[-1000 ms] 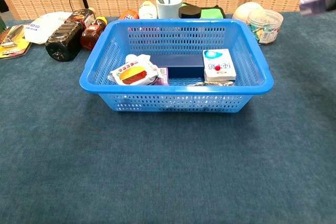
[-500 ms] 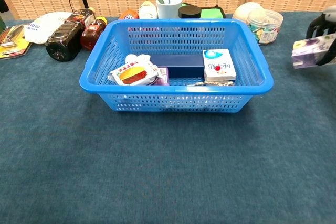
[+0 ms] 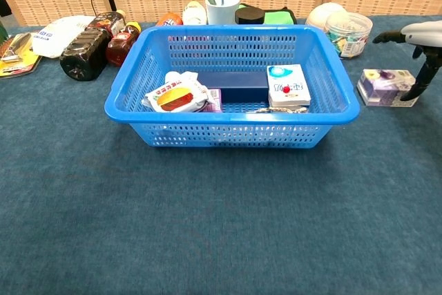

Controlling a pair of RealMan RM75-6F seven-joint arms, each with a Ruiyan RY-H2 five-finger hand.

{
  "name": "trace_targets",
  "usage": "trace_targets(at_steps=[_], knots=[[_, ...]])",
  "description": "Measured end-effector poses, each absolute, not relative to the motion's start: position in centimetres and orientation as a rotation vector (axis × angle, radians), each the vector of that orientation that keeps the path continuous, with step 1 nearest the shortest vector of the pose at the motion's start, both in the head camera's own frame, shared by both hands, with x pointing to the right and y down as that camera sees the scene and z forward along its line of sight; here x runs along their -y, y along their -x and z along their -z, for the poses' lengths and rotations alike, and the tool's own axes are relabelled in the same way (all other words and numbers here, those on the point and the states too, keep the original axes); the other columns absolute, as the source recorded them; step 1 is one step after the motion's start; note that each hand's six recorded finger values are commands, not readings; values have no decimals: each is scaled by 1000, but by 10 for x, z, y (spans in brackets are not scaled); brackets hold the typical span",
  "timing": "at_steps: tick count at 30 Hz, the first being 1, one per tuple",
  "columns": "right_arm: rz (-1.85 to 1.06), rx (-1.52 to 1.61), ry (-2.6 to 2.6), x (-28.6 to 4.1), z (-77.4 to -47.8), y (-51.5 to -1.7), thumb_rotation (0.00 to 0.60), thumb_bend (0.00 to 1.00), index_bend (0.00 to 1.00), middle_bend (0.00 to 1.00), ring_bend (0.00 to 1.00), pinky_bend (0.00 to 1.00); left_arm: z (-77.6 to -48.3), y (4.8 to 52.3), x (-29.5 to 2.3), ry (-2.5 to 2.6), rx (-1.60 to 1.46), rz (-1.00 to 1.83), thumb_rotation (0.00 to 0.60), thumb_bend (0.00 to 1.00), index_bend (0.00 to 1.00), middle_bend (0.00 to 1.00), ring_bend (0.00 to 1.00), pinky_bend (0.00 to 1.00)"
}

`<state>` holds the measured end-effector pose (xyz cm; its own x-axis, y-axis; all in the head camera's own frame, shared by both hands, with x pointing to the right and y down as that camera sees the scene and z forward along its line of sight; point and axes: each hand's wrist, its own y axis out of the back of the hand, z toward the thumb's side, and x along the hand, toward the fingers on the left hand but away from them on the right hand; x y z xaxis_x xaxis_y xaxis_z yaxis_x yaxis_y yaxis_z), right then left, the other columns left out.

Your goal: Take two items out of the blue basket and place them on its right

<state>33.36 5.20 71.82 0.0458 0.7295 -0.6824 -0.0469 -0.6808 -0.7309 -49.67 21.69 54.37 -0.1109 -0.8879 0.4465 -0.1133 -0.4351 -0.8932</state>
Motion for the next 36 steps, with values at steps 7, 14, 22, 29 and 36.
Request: trace_targets(at_steps=[7, 14, 22, 29, 36], knots=[[-1678, 683, 1686, -52, -699, -332, 600, 0, 0, 0, 0, 104, -543, 492, -219, 1551, -1113, 1597, 600, 0, 0, 0, 0, 0], [-1563, 717, 1628, -44, -656, -313, 600, 0, 0, 0, 0, 117, -541, 491, -219, 1561, -1126, 1592, 600, 0, 0, 0, 0, 0], [-1358, 715, 1670, -38, -596, -248, 600, 0, 0, 0, 0, 118, -539, 490, -217, 1572, -1134, 1583, 600, 0, 0, 0, 0, 0], [-1235, 680, 1707, -25, -572, -182, 600, 0, 0, 0, 0, 127, -540, 495, -214, 1574, -1145, 1594, 600, 0, 0, 0, 0, 0], [-1207, 622, 1821, -30, -583, -128, 600, 0, 0, 0, 0, 136, -542, 498, -211, 1572, -1141, 1609, 600, 0, 0, 0, 0, 0]])
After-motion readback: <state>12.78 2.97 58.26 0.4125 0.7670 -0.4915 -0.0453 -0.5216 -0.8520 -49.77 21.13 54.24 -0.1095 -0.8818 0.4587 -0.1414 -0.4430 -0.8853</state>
